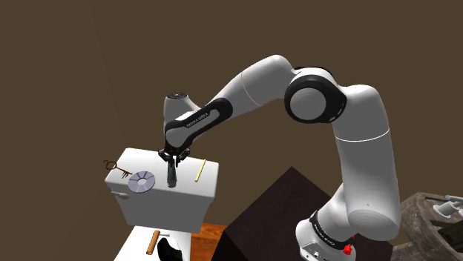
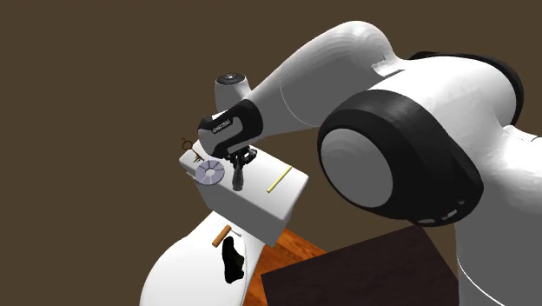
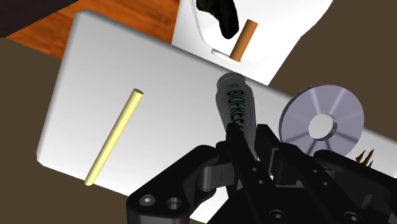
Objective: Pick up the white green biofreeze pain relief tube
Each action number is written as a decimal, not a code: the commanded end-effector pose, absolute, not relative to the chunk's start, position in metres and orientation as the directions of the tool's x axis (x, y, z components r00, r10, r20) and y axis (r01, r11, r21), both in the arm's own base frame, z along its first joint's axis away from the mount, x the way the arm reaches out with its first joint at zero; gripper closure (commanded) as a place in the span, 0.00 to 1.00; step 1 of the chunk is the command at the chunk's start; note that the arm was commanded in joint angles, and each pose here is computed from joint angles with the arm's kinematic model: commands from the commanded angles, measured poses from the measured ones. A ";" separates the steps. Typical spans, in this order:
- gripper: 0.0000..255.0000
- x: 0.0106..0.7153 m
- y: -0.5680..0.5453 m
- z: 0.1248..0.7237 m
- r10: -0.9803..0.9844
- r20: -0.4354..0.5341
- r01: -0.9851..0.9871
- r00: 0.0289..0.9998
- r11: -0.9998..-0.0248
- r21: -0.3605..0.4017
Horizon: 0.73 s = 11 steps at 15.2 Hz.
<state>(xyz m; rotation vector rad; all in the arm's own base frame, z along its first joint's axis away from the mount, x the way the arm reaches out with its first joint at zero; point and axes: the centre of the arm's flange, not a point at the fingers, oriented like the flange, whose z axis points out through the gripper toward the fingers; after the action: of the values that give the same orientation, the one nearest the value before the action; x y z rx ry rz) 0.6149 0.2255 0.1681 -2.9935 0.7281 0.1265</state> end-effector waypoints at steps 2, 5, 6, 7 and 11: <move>1.00 0.615 0.226 0.183 -0.456 -0.093 -0.461 0.885 -0.887 -0.037; 1.00 0.615 0.226 0.198 -0.456 -0.093 -0.461 0.885 -0.887 -0.037; 1.00 0.615 0.226 0.204 -0.456 -0.093 -0.461 0.885 -0.887 -0.037; 1.00 0.615 0.226 0.209 -0.456 -0.093 -0.461 0.885 -0.887 -0.037; 1.00 0.615 0.226 0.230 -0.456 -0.093 -0.461 0.885 -0.887 -0.037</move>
<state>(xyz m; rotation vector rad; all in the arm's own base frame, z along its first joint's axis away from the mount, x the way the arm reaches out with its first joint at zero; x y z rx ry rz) 0.6151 0.2261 0.2240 -2.9934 0.7279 0.1263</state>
